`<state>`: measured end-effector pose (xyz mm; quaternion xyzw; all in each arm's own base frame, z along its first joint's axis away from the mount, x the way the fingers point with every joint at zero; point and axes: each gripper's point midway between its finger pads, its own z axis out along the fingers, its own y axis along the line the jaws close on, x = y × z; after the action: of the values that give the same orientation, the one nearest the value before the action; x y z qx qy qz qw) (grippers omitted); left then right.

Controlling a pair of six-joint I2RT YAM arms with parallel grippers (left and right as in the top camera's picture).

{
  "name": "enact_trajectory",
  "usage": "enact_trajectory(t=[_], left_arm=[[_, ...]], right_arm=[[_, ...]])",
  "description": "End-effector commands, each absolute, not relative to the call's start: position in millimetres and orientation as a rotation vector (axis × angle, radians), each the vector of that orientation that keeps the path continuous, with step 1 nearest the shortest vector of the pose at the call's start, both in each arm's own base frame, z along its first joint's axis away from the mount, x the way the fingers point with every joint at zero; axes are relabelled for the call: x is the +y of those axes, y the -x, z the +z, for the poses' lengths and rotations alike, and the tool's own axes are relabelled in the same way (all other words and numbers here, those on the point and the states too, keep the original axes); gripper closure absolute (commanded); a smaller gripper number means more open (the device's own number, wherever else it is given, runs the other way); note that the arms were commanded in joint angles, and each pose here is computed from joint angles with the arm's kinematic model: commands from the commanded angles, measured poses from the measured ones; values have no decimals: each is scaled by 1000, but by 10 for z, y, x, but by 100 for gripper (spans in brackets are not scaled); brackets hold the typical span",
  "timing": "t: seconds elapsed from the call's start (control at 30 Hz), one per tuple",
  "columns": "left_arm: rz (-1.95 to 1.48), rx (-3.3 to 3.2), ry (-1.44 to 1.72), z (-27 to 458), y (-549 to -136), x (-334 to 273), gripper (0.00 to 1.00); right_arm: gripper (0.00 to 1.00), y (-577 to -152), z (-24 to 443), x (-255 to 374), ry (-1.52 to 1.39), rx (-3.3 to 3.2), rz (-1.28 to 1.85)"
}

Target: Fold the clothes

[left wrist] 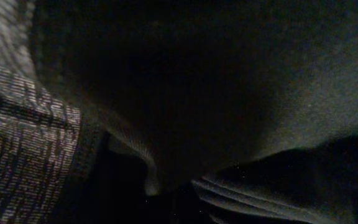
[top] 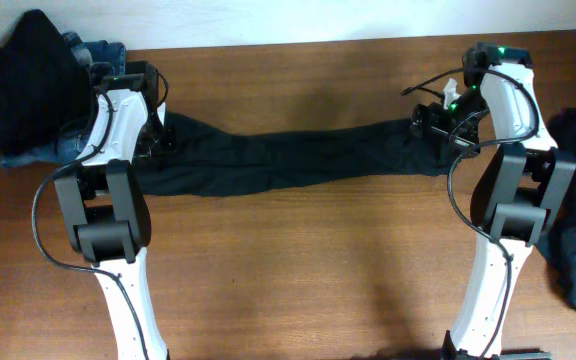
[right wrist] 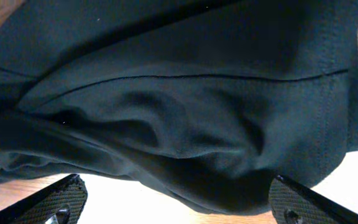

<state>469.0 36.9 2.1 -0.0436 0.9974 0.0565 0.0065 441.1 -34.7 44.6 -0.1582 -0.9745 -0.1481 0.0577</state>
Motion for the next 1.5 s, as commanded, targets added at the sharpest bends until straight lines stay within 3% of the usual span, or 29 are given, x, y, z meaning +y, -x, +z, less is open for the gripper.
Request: enact_trajectory(t=[0.0,0.33,0.67,0.83,1.07,1.23,1.47], left_arm=[[254,3209,176,-316,-4514,528,99],[254,3208,176,-317,-4519,528,99],[253,3207,176,-317,-4521,528,99],[254,3206,176,-317,-4522,529,99],[254,3207,175,-317,-4522,529,99],[254,3206,174,-317,-4524,529,99],[253,3207,174,-317,-4521,528,99]], right_arm=[[1,-4360,365,-350,569,-2902,-455],[1,-4043,72,-426,605,-2797,-320],[1,-3984,58,-452,603,-2780,-286],[1,-3853,46,-783,645,-2759,-93],[1,-3884,21,-1035,700,-2786,-123],[1,-3888,113,-675,647,-2740,-422],[1,-3853,149,-561,642,-2706,-467]])
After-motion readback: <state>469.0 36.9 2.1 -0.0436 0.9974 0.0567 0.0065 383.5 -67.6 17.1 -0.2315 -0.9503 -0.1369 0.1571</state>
